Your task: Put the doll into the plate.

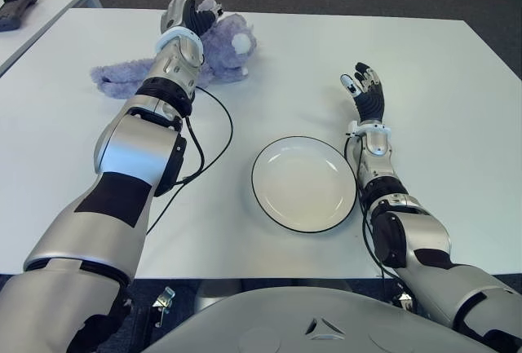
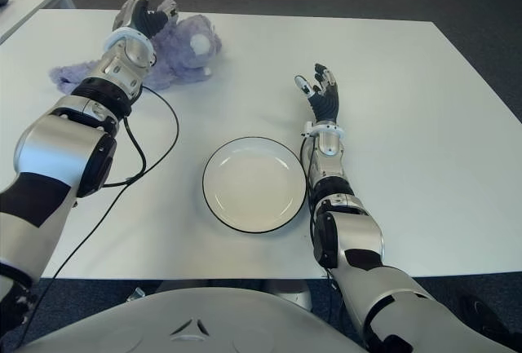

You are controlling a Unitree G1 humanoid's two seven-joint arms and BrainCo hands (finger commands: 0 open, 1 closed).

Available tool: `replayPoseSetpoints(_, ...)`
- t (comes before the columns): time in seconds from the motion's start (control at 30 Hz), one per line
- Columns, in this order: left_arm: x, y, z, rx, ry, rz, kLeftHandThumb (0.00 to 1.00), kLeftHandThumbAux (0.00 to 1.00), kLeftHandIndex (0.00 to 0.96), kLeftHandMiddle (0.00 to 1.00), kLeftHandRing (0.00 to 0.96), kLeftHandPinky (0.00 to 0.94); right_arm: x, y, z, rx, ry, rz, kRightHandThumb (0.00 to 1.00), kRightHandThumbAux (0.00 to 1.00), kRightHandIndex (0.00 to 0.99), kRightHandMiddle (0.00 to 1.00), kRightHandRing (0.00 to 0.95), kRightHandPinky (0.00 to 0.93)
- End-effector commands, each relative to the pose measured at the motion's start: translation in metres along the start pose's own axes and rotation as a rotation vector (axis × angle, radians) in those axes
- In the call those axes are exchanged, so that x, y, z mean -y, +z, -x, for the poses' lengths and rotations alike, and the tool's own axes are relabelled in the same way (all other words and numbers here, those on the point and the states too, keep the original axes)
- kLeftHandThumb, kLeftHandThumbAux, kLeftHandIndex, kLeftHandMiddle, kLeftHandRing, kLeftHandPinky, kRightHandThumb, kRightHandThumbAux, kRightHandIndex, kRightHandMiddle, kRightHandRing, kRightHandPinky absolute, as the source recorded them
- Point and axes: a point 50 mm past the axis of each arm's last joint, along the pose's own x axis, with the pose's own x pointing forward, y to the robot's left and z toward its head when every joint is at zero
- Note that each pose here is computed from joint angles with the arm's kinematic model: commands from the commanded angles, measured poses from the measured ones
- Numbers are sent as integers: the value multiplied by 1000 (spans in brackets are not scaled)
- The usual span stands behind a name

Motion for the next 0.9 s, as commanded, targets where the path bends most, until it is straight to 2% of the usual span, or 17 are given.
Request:
replayPoseSetpoints(0.03,15,-24,5,-90,-123,-77,312,265,0,0,12,90,30,-140,151,-659,-107,3,0,594,136,119,65,0)
replayPoseSetpoints(0.17,17,-26,6,-99,-136,-85,329,276,0,0,29,115,30,-140,152,-659,-111,4,0,588,125,119,67,0)
replayPoseSetpoints(0.27,18,-28,6,-104,-142,-92,336,281,0,0,29,100,30,-140,152,-660,-115,-1,0,590,128,121,68,0)
replayPoseSetpoints(0.37,19,-31,7,-111,-147,-103,342,287,0,0,51,149,31,-140,152,-662,-118,-10,0,592,125,120,66,0)
replayPoseSetpoints(0.6,20,-35,8,-124,-152,-116,337,294,0,0,60,132,32,-141,152,-668,-122,-18,0,602,116,119,67,0)
replayPoseSetpoints(0.9,21,-41,10,-136,-156,-122,332,291,0,0,23,88,34,-141,152,-672,-124,-33,3,600,135,120,63,1)
